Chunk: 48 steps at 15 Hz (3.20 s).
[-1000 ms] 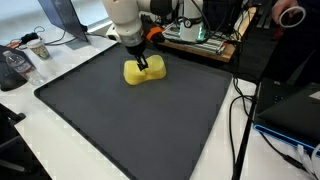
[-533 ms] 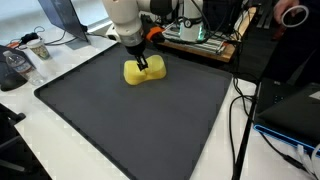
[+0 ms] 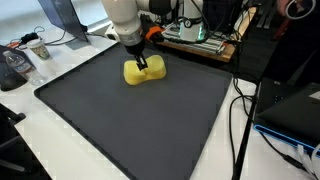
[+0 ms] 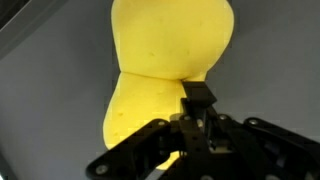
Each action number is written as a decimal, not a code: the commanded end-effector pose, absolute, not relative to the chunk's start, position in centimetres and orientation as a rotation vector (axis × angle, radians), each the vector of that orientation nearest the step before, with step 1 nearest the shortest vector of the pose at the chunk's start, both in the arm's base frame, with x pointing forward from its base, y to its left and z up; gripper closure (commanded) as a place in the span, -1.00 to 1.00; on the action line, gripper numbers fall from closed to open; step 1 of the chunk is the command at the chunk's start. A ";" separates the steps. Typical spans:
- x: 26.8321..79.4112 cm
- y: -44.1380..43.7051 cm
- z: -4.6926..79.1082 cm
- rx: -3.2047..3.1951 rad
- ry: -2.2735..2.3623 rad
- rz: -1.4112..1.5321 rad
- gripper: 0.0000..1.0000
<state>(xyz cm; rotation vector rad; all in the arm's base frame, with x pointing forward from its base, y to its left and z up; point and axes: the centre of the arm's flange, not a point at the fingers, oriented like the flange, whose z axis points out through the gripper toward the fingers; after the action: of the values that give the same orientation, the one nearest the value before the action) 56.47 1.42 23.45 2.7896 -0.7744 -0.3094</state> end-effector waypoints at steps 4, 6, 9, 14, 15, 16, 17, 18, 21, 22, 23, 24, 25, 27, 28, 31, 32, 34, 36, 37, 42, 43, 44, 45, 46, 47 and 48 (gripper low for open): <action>55.0 -0.3 24.3 2.778 -0.810 -0.334 0.94; 55.0 -0.4 25.3 2.773 -0.814 -0.320 0.94; 54.9 -0.4 26.8 2.769 -0.816 -0.300 0.94; 55.0 -1.0 29.4 2.768 -0.840 -0.247 0.94; 55.0 -1.1 29.9 2.768 -0.841 -0.240 0.94; 55.1 -1.1 30.5 2.769 -0.845 -0.224 0.94; 55.2 -1.0 31.2 2.772 -0.844 -0.208 0.94; 55.3 -0.8 31.8 2.776 -0.839 -0.193 0.94; 55.5 -0.1 33.5 2.786 -0.819 -0.143 0.94; 55.7 0.4 33.9 2.789 -0.805 -0.129 0.94; 55.8 0.9 34.3 2.788 -0.791 -0.113 0.94; 55.8 1.4 34.7 2.789 -0.775 -0.103 0.94; 55.9 1.9 35.0 2.787 -0.756 -0.093 0.94; 56.0 3.4 35.3 2.776 -0.710 -0.074 0.94; 56.1 4.0 35.4 2.771 -0.688 -0.069 0.94; 56.4 6.1 35.1 2.736 -0.628 -0.046 0.94; 56.4 6.7 35.0 2.733 -0.605 -0.049 0.94; 56.6 8.0 34.6 2.709 -0.576 -0.051 0.94; 56.7 9.1 34.1 2.679 -0.552 -0.050 0.94; 56.8 9.8 33.6 2.662 -0.535 -0.051 0.94; 57.2 12.5 30.8 2.566 -0.494 -0.076 0.94; 57.3 13.0 30.0 2.543 -0.488 -0.085 0.94; 57.4 13.4 29.5 2.526 -0.482 -0.091 0.94; 57.5 14.0 28.7 2.508 -0.475 -0.104 0.94; 57.6 14.3 28.2 2.493 -0.472 -0.113 0.94; 57.7 14.8 27.5 2.481 -0.465 -0.126 0.94; 57.8 15.2 26.9 2.469 -0.459 -0.137 0.94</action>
<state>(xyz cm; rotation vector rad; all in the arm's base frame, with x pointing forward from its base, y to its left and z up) 56.41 13.73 28.19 2.5301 -0.4657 -0.1245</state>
